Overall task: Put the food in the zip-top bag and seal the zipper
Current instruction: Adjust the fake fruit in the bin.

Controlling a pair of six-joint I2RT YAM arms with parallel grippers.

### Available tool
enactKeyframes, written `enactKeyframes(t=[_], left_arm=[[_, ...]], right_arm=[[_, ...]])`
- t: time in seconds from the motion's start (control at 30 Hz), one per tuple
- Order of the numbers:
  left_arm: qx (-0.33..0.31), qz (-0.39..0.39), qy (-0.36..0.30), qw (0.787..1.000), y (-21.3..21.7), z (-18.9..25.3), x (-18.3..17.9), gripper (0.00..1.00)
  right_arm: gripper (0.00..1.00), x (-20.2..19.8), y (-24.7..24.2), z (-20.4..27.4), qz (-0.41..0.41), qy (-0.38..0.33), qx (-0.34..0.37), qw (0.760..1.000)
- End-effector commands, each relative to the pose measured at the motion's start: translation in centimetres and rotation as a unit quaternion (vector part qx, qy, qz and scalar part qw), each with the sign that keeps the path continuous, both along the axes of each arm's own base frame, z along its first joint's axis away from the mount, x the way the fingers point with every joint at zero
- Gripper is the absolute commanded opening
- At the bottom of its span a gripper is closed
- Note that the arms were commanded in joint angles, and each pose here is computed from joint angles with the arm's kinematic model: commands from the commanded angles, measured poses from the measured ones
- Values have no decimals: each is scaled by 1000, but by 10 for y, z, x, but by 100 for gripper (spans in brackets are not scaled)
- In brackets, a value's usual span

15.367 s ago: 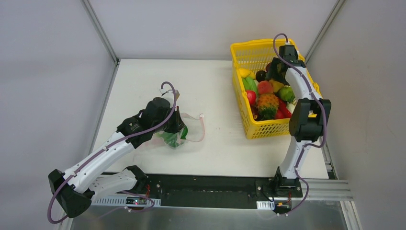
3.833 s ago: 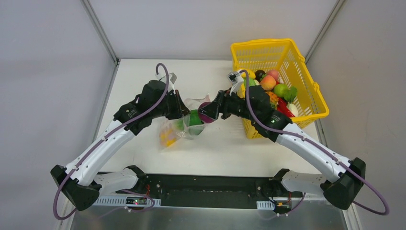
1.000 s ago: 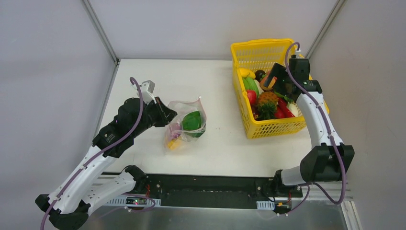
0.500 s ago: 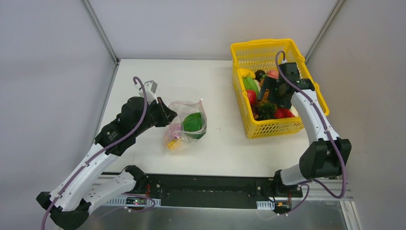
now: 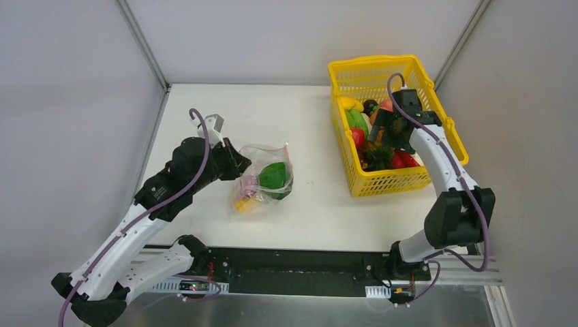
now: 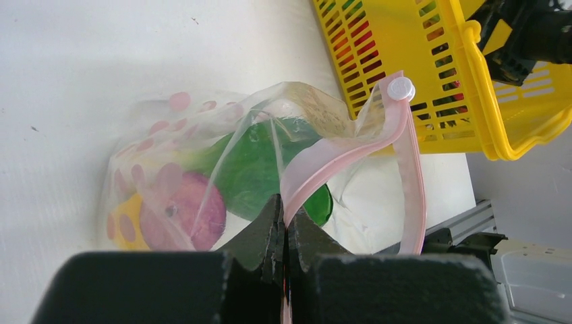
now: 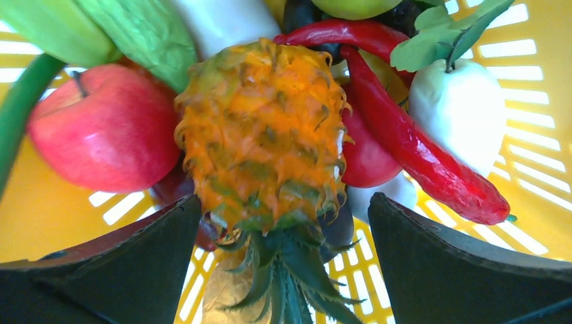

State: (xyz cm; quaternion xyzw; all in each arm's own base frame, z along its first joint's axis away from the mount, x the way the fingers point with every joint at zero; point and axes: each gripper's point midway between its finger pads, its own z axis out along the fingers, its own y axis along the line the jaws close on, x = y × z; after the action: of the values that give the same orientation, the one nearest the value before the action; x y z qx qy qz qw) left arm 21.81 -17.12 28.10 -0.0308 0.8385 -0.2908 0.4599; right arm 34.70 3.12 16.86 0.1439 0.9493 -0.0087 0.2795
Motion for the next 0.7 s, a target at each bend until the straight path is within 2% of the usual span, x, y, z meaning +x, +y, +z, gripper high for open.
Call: enactKeyframes(t=[0.0,0.13,0.37,0.5,0.57,0.67], left_arm=[[-5,-10,-20,1000,-2,17,1,0],[-10,-15,-21,1000,-5,20,0,0],[-8,-9,-24,1000,-1,21,-1,0],[-5,-8,-20,1000,-1,19,0,0],[-4,-10,-18,1000,-2,19,0,0],[-6,-11,-16,1000,-4,17,1,0]], right_arm=[[94,3,-12,-23,-21,19,-36,999],[75,9,3,-20,-4,1,4,1000],[54,39,22,43,13,-173,65,983],[55,59,17,62,20,-232,48,971],[56,72,8,61,17,-229,21,973],[66,98,-1,51,21,-209,-3,978]])
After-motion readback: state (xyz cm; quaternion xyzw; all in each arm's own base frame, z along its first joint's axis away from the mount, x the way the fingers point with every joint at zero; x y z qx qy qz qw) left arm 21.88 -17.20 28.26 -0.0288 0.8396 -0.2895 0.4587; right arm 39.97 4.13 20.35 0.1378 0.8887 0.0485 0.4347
